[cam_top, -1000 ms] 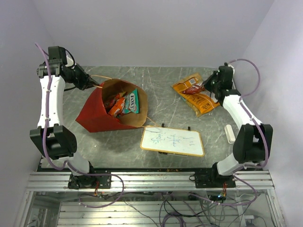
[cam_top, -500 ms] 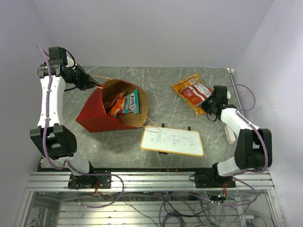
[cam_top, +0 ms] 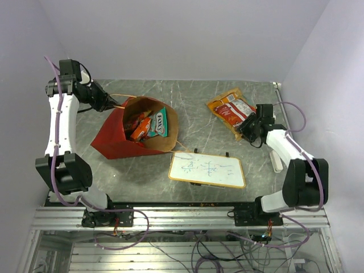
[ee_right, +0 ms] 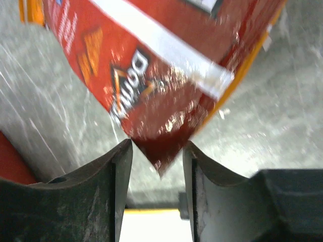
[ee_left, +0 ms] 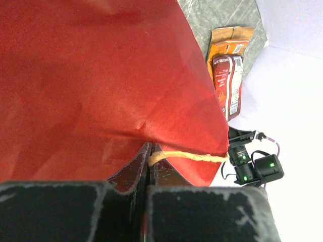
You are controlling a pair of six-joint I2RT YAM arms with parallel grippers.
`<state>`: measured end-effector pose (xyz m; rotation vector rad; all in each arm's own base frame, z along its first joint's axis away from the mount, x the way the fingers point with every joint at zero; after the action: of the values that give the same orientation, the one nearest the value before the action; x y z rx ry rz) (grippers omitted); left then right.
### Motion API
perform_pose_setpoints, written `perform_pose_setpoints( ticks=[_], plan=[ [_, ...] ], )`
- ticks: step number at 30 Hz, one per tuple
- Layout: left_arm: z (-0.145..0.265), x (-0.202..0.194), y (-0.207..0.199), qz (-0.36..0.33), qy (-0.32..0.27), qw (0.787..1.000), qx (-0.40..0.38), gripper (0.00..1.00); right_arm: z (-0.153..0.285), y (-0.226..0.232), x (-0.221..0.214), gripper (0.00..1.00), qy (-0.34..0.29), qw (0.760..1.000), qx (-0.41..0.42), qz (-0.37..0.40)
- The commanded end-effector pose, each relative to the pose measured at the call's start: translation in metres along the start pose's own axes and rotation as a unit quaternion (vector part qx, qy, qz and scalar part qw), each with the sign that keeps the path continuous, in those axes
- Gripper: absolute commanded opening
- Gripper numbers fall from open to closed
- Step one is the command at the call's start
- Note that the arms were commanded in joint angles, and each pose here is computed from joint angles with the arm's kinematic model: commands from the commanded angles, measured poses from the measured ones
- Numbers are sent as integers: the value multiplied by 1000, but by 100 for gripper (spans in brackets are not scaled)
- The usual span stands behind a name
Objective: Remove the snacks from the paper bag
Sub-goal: Place the snack at the center of the board, then take out the snack from the paper bag.
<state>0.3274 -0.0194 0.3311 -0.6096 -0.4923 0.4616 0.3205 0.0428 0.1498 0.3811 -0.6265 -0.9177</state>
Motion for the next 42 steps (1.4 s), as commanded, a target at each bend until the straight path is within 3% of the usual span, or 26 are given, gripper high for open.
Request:
perform_pose_setpoints(
  ticks=[1, 3, 6, 12, 16, 23, 29, 35, 42],
  plan=[
    [10, -11, -1, -11, 2, 1000, -5, 7, 38, -14, -14, 53, 43, 998, -18, 51],
    [9, -12, -4, -15, 3, 1000, -7, 7, 55, -7, -15, 61, 47, 995, -5, 84],
    [11, -13, -6, -20, -1, 1000, -6, 7, 79, 21, -21, 64, 67, 986, 45, 145],
    [11, -19, -7, -23, 1, 1000, -4, 7, 103, 97, -95, 68, 174, 922, 197, 285],
    [11, -24, -6, -23, 4, 1000, -4, 7, 95, 125, -145, 69, 217, 892, 250, 309],
    [12, -27, -5, -21, 3, 1000, -3, 7, 64, 163, -217, 67, 229, 866, 320, 307],
    [14, -22, -9, -24, -6, 1000, -7, 7, 34, 176, -240, 52, 214, 878, 320, 286],
    [17, -21, -12, -24, -11, 1000, -13, 7, 20, 175, -233, 54, 158, 907, 281, 270],
    [19, -27, -10, -27, -8, 1000, -9, 7, 5, 175, -236, 57, 146, 916, 265, 264]
  ],
)
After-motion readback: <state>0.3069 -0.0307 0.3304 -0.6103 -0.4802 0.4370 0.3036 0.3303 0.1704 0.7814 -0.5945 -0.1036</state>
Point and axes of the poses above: each gripper's point midway between its finger pads, its own z axis back along the fingers, its own y axis along the line the jaws close on, x = y × z, the point moved 8 cm from there along z, back along the fingers, and after that the axes turned 12 degrees about -z, right-handed, at the moved point
